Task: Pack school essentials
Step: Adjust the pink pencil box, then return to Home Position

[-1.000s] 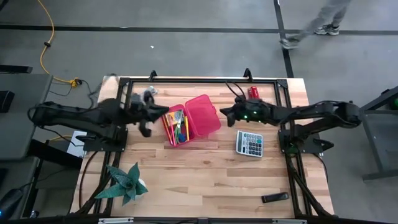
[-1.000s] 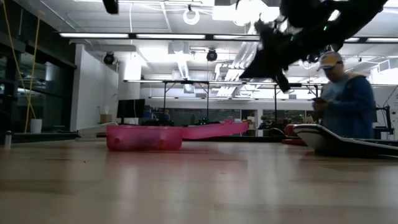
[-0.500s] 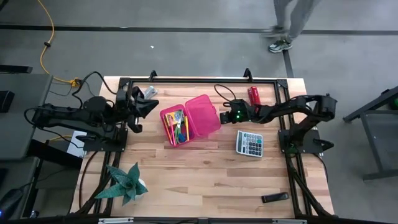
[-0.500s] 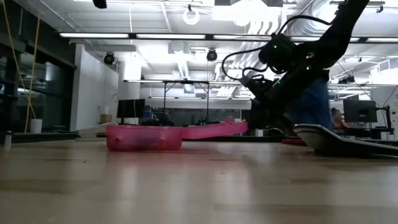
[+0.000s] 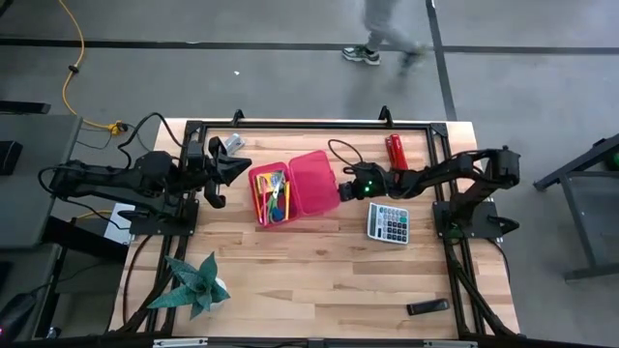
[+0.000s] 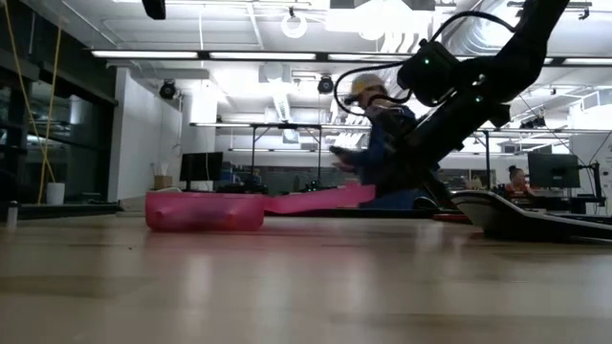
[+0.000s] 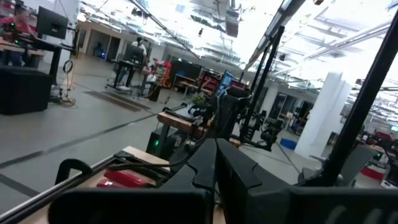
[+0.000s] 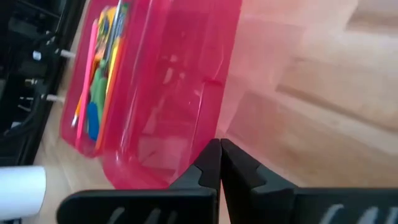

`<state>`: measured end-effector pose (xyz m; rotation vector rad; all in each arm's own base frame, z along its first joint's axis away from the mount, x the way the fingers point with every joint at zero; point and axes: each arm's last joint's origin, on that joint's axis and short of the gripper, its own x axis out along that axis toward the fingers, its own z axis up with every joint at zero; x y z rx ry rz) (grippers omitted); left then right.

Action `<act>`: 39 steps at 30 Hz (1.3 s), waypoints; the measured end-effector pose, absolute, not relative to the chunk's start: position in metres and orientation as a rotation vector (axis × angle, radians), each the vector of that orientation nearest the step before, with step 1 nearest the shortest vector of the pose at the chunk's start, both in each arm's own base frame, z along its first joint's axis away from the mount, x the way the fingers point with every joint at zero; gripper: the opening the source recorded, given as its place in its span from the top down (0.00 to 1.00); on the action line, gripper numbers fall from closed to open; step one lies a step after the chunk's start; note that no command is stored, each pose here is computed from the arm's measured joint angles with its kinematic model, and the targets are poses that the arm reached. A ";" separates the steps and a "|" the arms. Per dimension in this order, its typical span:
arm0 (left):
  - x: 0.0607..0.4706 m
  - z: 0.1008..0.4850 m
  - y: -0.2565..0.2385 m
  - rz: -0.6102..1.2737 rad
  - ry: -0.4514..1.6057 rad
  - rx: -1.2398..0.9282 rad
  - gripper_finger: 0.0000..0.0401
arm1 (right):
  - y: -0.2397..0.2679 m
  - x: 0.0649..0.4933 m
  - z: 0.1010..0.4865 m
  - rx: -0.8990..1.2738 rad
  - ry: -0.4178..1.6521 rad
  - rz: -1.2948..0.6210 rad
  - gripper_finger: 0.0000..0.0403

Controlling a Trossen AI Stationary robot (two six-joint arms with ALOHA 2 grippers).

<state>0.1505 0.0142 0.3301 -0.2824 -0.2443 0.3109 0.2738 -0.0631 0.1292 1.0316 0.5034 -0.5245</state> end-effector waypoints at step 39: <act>0.147 0.329 0.015 0.330 -0.232 -0.282 1.00 | -0.005 0.273 0.173 0.743 0.487 -0.130 1.00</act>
